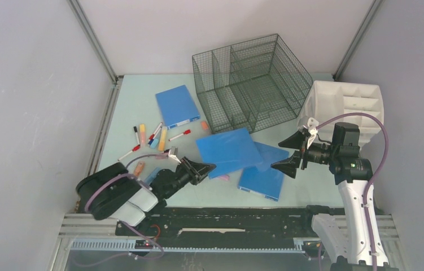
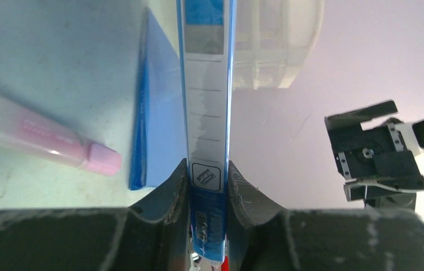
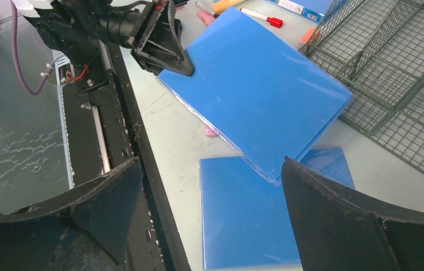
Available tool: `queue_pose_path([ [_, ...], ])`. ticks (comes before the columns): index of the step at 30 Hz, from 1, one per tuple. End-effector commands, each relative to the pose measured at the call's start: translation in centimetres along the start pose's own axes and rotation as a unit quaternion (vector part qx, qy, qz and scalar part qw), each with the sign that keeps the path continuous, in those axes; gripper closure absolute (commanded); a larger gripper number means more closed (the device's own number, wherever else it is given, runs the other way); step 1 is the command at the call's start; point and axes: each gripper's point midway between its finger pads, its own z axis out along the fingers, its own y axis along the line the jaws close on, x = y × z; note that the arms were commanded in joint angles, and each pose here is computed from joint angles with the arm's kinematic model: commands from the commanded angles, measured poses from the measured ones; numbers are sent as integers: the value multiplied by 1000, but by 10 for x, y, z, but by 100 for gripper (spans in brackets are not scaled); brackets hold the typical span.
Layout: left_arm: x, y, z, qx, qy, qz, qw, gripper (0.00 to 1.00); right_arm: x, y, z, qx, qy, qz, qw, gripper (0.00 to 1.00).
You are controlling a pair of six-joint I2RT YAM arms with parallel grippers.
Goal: Organize the desk
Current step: Pick up the folder from the center of the board.
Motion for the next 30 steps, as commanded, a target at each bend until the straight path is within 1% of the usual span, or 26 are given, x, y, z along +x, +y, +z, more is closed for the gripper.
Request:
queue_pose_path([
  [1, 10, -4, -9, 0, 28, 70, 997, 100, -3, 5, 0, -9, -6, -18, 1000, 0],
  [2, 10, -16, -8, 9, 28, 91, 995, 100, -3, 5, 0, -10, -6, -17, 1000, 0],
  [4, 9, -24, -6, -7, 26, 141, 990, 100, -3, 6, 1, -12, -6, -17, 1000, 0],
  [5, 8, -10, -9, -54, 33, 184, 981, 100, -4, 6, 0, -13, -7, -18, 1000, 0],
  [6, 1, -31, -8, -42, 10, 208, 977, 100, -4, 6, 0, -13, -7, -18, 1000, 0],
  [7, -4, -29, -14, -69, 5, 254, 965, 100, -4, 7, 0, -14, -8, -18, 1000, 0],
  [11, -19, -65, -28, -36, -25, 330, 943, 100, -6, 10, 1, -21, -12, -17, 1000, 0],
  [17, -11, -100, -33, 34, -12, 394, 918, 100, -7, 11, 3, -32, -18, -4, 999, 0],
  [22, -1, -133, -38, 107, -2, 436, 894, 100, -7, -4, 9, -10, -19, 31, 999, 0],
  [27, 7, -153, -44, 154, 7, 457, 876, 100, -4, -31, 13, 39, -13, 75, 996, 0],
  [30, 14, -163, -48, 184, 16, 455, 871, 100, -6, -33, 15, 38, -16, 86, 995, 0],
])
